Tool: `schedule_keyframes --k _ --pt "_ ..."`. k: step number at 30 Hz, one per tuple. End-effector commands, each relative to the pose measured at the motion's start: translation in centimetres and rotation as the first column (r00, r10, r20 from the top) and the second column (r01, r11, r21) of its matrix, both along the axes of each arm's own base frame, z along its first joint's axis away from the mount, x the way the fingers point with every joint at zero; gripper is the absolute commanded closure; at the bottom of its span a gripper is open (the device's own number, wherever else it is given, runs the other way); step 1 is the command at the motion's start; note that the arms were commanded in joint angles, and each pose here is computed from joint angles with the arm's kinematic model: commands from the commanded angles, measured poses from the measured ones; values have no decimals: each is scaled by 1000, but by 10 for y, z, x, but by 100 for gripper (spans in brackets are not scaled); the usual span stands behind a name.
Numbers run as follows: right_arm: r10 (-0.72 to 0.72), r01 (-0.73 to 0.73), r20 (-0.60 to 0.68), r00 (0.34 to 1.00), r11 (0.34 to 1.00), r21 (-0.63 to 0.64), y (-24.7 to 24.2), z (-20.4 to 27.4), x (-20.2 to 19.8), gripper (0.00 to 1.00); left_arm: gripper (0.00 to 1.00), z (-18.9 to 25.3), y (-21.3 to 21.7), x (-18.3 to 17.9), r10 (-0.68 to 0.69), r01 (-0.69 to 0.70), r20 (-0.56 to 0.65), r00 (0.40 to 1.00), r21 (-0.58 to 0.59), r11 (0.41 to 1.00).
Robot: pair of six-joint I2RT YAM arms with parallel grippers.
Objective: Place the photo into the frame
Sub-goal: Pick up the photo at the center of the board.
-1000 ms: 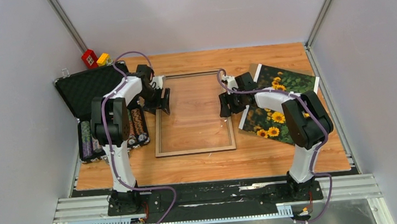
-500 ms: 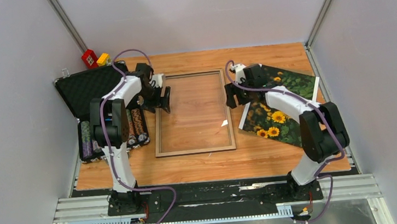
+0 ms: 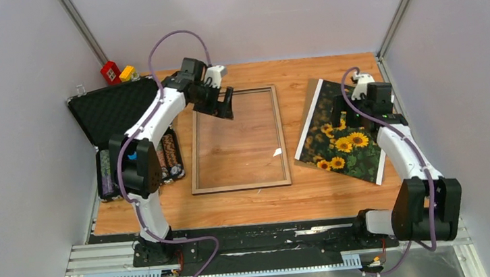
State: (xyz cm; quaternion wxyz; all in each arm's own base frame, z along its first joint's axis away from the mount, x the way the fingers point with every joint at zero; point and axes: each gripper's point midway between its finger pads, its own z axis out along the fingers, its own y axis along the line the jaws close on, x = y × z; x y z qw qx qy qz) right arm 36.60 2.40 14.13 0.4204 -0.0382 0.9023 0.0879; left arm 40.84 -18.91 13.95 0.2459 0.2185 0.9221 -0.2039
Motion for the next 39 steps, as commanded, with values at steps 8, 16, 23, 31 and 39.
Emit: schedule_keyframes --k 8,16,23,31,39 --pt "-249 248 13 968 968 43 -86 3 -37 11 0 48 -173 -13 -301 319 141 943 -137 938" --pt "-408 421 -116 906 897 135 -141 -30 -56 16 1 26 -273 -36 -403 426 148 903 -184 886" --pt "-450 474 -157 879 861 184 -162 -42 -67 17 2 -12 -324 -52 -424 443 129 896 -238 864" --pt "-431 474 -217 876 853 219 -165 -60 -62 19 3 -49 -343 -62 -420 416 47 906 -278 866" --pt "-417 491 -293 860 833 256 -167 -82 -55 20 3 -76 -335 -68 -419 405 -7 908 -248 880"
